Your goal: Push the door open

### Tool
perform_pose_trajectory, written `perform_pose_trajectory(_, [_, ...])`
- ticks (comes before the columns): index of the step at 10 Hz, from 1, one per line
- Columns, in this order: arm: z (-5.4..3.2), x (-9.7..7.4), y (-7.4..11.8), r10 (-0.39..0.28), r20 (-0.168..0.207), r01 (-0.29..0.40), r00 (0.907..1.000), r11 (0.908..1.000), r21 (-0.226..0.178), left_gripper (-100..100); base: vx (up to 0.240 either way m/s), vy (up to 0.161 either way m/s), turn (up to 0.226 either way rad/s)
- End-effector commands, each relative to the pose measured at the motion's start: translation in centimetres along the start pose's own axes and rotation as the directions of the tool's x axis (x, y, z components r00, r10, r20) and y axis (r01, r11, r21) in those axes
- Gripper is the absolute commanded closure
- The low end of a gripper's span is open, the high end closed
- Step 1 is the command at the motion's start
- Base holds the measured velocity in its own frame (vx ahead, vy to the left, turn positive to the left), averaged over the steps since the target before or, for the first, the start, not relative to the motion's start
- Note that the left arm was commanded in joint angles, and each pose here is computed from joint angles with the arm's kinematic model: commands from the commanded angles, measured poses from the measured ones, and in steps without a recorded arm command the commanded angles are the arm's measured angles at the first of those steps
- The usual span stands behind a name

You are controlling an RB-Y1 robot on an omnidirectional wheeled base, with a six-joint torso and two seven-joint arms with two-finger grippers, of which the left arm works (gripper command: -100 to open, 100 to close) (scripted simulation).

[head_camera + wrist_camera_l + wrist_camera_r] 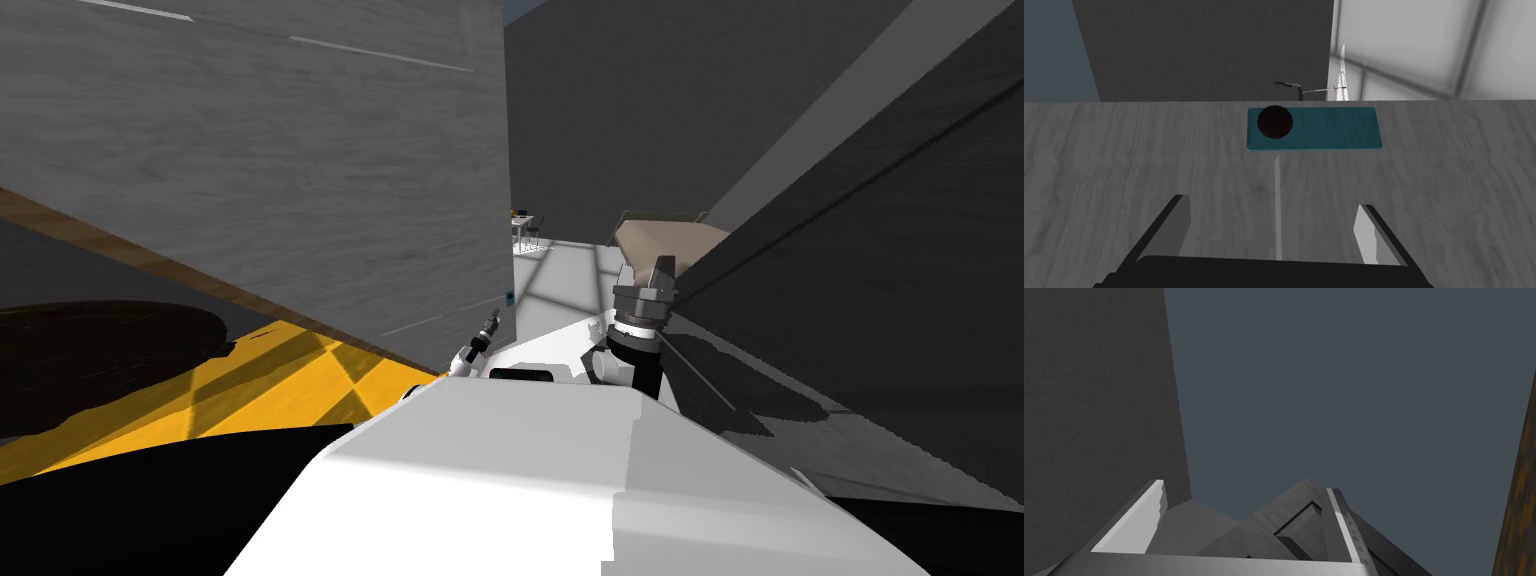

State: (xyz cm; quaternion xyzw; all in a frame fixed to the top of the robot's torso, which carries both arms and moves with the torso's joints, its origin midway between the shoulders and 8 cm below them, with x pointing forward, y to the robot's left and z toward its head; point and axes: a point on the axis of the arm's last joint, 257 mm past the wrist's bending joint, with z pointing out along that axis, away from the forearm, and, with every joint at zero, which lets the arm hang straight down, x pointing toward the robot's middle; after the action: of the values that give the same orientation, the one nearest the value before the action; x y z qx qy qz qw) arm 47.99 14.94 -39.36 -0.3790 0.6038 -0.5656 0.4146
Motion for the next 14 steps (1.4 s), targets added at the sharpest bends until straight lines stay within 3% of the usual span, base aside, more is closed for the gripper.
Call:
perform_pose_trajectory(1, [0.18,0.7,-0.1,-0.011,-0.008,0.011,0.9999,0.9999,0.002,-100,0.211,-0.001,0.036])
perform_pose_trajectory(9, [0.98,4.4,-0.5,-0.069,-0.044,0.07,0.9966,0.9974,0.015,-100,0.194,-0.039,0.032])
perform_pose_trajectory(10, [0.79,4.1,-0.3,-0.066,-0.041,0.066,0.997,0.9977,0.009,-100,0.084,-0.002,0.02])
perform_pose_trajectory(11, [0.79,4.1,-0.3,-0.066,-0.041,0.066,0.997,0.9977,0.009,100,-0.019,-0.001,-0.018])
perform_pose_trajectory(14, [0.79,4.1,-0.3,-0.066,-0.041,0.066,0.997,0.9977,0.009,100,-0.021,0.0,-0.005])
